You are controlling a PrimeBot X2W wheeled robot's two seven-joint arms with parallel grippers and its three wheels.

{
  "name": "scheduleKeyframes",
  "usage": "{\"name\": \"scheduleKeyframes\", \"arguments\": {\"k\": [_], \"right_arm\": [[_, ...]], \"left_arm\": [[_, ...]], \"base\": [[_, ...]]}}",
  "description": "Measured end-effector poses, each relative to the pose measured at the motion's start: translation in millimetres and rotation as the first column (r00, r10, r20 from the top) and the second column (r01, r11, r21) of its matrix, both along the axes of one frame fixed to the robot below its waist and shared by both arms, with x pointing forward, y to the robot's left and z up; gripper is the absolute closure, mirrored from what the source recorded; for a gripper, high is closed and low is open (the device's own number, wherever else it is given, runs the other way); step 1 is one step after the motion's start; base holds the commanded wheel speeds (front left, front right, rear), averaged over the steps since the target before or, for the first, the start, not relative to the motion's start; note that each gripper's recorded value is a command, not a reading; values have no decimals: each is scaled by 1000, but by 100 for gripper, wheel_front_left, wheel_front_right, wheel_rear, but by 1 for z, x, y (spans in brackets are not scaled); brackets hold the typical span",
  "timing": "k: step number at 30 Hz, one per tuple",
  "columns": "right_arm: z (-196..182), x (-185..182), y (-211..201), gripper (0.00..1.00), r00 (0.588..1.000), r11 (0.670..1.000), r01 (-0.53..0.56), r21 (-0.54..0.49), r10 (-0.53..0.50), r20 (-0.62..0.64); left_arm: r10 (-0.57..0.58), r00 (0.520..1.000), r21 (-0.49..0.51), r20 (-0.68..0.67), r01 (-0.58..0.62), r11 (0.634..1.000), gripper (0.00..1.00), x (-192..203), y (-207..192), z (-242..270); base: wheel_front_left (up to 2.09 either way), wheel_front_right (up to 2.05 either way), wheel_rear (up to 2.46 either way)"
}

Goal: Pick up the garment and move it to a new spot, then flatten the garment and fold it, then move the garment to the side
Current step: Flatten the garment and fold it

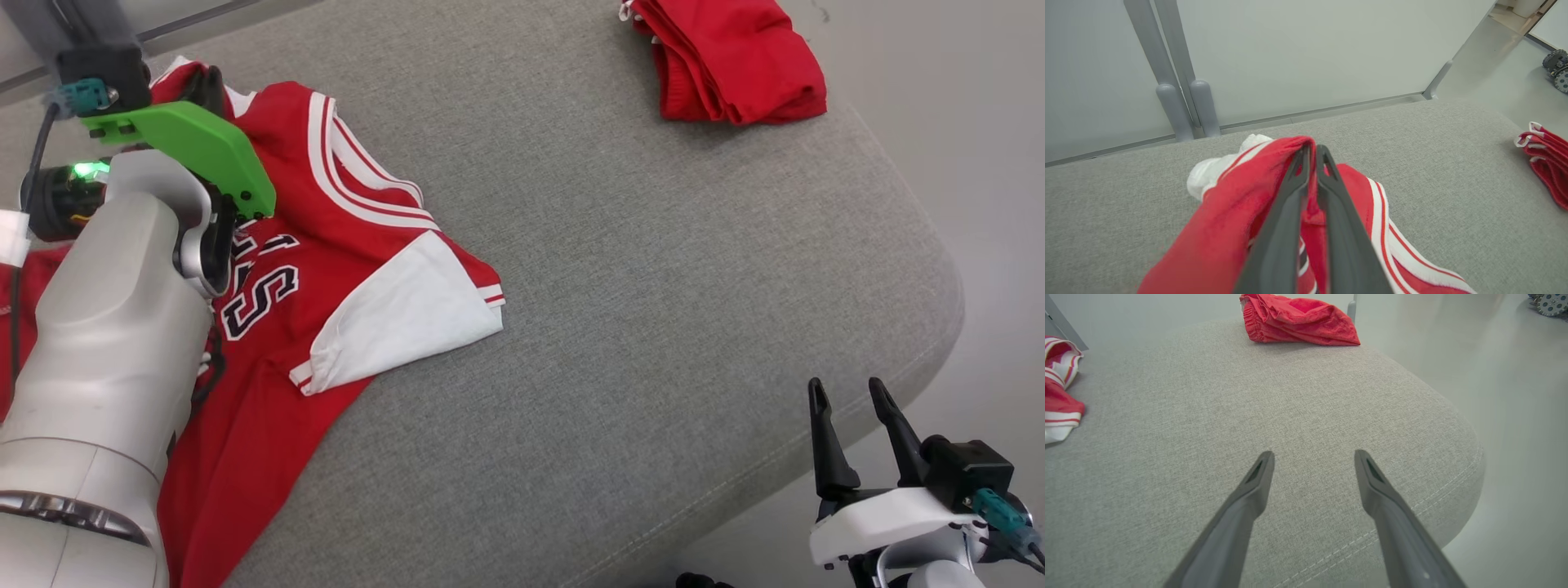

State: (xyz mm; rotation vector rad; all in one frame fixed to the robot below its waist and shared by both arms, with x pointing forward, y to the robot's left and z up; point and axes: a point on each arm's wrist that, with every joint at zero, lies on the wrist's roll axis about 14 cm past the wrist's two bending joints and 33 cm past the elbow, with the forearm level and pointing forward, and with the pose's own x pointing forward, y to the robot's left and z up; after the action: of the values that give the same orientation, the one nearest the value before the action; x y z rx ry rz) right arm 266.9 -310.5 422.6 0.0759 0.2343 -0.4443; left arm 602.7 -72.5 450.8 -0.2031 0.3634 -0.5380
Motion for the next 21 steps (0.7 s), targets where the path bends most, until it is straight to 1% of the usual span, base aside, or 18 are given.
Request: {"name": "scheduleKeyframes", "arguments": {"k": [3, 8, 11, 13, 15, 18, 21], "right_arm": [[-2, -8, -7, 0, 1000, 1000, 29, 0, -29, -9], [-5, -6, -8, 0, 1000, 1000, 26, 3, -26, -14], [-5, -2, -1, 0, 1000, 1000, 2, 9, -2, -8], [-5, 1, 3, 0, 1000, 1000, -17, 10, 17, 0], [-4, 8, 11, 0, 999, 999, -52, 14, 52, 8], [-2, 20, 24, 0, 994, 994, -104, 18, 104, 29], [1, 28, 31, 0, 990, 991, -135, 19, 134, 49]], "left_arm": [[-9, 1000, -32, -3, 9, 999, 0, -6, -6, -3], [-40, 997, -83, -64, 35, 996, 0, -35, -10, -23], [-90, 992, -138, -87, 78, 987, 0, -61, -18, -25], [-158, 979, -153, -130, 138, 979, 0, -91, -29, -32], [-231, 958, -130, -169, 211, 969, 0, -123, -33, -41], [-253, 950, -121, -184, 234, 965, 0, -144, -26, -43], [-256, 953, -130, -164, 237, 963, 0, -152, -20, -33]], "base": [[0, 0, 0], [0, 0, 0], [0, 0, 0], [0, 0, 0], [0, 0, 0], [0, 0, 0], [0, 0, 0]]}}
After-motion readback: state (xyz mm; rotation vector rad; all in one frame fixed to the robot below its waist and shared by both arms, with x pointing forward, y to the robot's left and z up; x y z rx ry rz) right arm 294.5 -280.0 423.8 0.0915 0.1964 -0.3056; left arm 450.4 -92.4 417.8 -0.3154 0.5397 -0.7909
